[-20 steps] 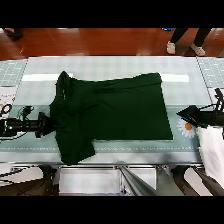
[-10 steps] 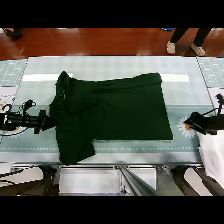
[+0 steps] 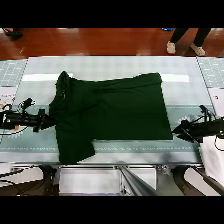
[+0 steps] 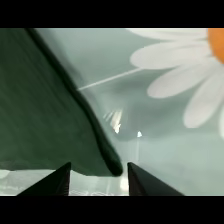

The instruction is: Fold the shirts.

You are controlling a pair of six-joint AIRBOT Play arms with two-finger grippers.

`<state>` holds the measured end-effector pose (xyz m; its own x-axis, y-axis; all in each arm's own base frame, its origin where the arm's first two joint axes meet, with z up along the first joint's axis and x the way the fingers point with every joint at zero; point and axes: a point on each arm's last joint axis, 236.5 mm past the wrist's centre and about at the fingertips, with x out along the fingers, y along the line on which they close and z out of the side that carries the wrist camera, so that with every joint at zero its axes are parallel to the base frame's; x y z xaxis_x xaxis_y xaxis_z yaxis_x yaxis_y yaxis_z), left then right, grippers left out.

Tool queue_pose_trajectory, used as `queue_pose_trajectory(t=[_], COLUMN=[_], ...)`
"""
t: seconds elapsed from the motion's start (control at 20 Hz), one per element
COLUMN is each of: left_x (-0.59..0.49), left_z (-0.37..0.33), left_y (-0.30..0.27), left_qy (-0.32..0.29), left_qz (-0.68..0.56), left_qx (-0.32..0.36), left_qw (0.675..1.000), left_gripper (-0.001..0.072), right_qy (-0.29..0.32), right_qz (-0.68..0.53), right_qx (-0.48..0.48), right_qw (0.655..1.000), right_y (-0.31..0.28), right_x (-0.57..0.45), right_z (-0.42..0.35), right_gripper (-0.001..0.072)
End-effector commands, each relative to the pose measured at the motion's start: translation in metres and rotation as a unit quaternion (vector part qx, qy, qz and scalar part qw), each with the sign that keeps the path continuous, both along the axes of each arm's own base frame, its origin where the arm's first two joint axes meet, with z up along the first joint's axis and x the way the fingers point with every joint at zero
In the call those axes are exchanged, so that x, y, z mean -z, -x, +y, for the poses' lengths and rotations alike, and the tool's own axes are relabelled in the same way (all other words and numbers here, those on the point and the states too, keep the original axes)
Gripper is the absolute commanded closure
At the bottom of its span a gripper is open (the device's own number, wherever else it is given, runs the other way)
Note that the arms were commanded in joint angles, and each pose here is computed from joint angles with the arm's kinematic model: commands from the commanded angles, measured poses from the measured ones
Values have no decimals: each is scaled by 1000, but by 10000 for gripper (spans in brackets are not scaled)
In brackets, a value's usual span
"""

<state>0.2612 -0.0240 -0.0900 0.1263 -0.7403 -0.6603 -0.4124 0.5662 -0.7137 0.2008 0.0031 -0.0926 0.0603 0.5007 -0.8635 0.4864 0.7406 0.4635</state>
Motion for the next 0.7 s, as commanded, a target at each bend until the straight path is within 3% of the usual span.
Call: queue_pose_trajectory(t=[0.0, 0.25, 0.35, 0.4, 0.45, 0.5, 0.65], left_x=[1, 5, 6, 6, 4, 0, -35], left_z=[1, 1, 0, -2, -4, -6, -4], left_y=[-2, -8, -13, -15, -18, -23, -50], left_qy=[-4, -17, -23, -22, -18, -12, 0], left_qz=[-2, -10, -16, -19, -23, -29, -81], left_qx=[-1, -4, -7, -9, -12, -16, -31], left_qw=[1000, 1000, 1000, 1000, 1000, 999, 996], left_gripper=[689, 689, 689, 689, 689, 689, 689], right_qy=[-62, -118, -108, -102, -99, -100, -101], right_qz=[0, -20, -33, -37, -48, -61, -104], right_qx=[1, 23, 18, 1, -24, -52, -96], right_qw=[998, 993, 993, 994, 994, 992, 985], right_y=[-8, -29, -37, -39, -41, -45, -71], right_x=[7, 14, 18, 19, 19, 13, -29], right_z=[20, 35, 39, 45, 53, 60, 58], right_gripper=[306, 319, 338, 458, 645, 691, 692])
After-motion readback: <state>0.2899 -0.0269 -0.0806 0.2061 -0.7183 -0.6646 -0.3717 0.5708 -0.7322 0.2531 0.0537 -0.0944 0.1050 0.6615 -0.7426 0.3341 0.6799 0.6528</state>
